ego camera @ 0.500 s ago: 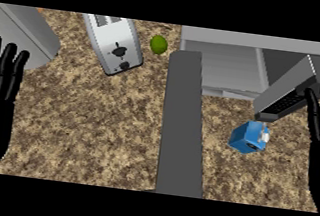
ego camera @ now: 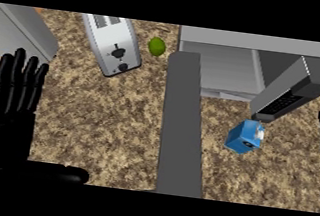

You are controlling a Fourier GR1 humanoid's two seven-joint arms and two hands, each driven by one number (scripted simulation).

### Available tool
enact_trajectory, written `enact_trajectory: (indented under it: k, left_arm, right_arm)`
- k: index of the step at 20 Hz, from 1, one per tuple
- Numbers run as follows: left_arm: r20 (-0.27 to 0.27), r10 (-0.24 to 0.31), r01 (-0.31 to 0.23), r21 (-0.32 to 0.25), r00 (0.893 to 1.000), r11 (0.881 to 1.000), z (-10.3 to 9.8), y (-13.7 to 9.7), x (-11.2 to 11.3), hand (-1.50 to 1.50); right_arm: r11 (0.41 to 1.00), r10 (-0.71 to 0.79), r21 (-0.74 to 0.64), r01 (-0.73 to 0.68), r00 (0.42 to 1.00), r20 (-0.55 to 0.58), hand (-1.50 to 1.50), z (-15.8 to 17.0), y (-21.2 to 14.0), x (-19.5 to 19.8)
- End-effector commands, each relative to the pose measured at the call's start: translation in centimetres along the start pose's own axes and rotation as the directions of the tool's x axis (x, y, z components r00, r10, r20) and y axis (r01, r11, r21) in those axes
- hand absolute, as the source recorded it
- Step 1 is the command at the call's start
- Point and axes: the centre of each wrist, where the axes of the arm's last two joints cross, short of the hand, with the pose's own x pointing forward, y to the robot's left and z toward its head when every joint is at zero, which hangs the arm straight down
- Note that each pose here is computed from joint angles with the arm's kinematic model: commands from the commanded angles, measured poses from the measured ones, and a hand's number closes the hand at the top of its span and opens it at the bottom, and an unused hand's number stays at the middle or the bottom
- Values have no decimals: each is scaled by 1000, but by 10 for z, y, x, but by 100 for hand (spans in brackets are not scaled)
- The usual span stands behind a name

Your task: Pick up the milk, place it into the microwave and close the microwave

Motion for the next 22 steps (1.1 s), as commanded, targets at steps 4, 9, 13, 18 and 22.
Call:
enact_trajectory:
  k: [4,9,13,18,22]
  left_arm:
    - [-57,44,-42,43,997,998,41,8,5,-150]
    - [-51,53,-51,37,997,998,69,37,26,-150]
    - [-38,44,-43,43,998,998,96,34,39,-150]
    - [-58,53,-49,59,997,997,119,37,20,-150]
    - [-51,41,-39,49,998,998,143,38,27,-150]
  right_arm:
    - [1000,-12,-7,12,1000,-1,-150,30,33,22]
    - [999,49,-10,-49,999,-19,-150,35,27,38]
    - [993,117,-3,-117,992,-46,-150,45,39,16]
    - [990,133,-41,-135,990,-55,-150,48,25,19]
    - [990,139,-28,-141,988,-59,-150,44,32,-11]
